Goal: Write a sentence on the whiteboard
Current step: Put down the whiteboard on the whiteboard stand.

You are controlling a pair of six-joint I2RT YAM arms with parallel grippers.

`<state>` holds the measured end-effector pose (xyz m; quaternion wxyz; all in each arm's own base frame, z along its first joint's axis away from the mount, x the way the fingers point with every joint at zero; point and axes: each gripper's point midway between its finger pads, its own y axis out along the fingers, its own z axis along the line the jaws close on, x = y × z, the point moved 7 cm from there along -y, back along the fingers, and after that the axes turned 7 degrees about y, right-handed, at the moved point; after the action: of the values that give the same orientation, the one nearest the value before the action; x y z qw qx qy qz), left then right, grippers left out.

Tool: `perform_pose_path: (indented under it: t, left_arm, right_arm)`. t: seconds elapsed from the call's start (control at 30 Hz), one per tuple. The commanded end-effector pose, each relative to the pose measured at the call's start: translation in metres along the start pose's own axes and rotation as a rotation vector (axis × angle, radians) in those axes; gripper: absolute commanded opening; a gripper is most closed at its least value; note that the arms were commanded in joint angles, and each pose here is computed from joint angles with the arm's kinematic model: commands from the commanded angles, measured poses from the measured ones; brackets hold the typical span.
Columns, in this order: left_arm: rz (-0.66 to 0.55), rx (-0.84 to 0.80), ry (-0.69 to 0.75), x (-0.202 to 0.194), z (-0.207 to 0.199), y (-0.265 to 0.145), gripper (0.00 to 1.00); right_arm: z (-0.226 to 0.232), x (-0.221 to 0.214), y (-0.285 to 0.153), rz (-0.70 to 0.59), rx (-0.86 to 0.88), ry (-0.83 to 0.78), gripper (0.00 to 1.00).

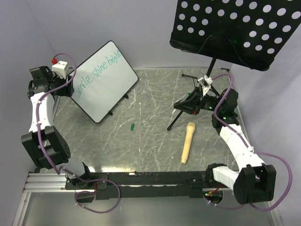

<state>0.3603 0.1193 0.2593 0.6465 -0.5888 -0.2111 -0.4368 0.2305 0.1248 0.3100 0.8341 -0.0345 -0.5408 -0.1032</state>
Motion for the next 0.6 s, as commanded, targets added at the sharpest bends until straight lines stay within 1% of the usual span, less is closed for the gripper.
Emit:
perform_pose_path:
  t: [0.0,0.33,0.4,0.43,0.57]
  left_arm:
    - [-0.05,0.05,0.045,0.011,0.011,0.001,0.69]
    - [-0.039,0.066,0.043,0.007,0.011,-0.001,0.69]
    - [-0.046,0.087,0.037,0.009,0.014,-0.004,0.7]
    - [-0.056,0.103,0.029,0.011,0.016,-0.007,0.76]
    - [-0.09,0.118,0.021,0.016,0.018,-0.016,0.77]
  right_arm:
    - [-0.001,0.002,-0.001,-0.002,0.009,-0.047,0.0]
    - [-0.001,0.003,-0.002,-0.004,0.007,-0.048,0.0]
    - [0.0,0.002,-0.001,-0.003,0.01,-0.047,0.0]
    - [0.0,0.003,-0.001,-0.004,0.008,-0.047,0.0]
    - [0.0,0.003,-0.002,-0.006,0.003,-0.052,0.0]
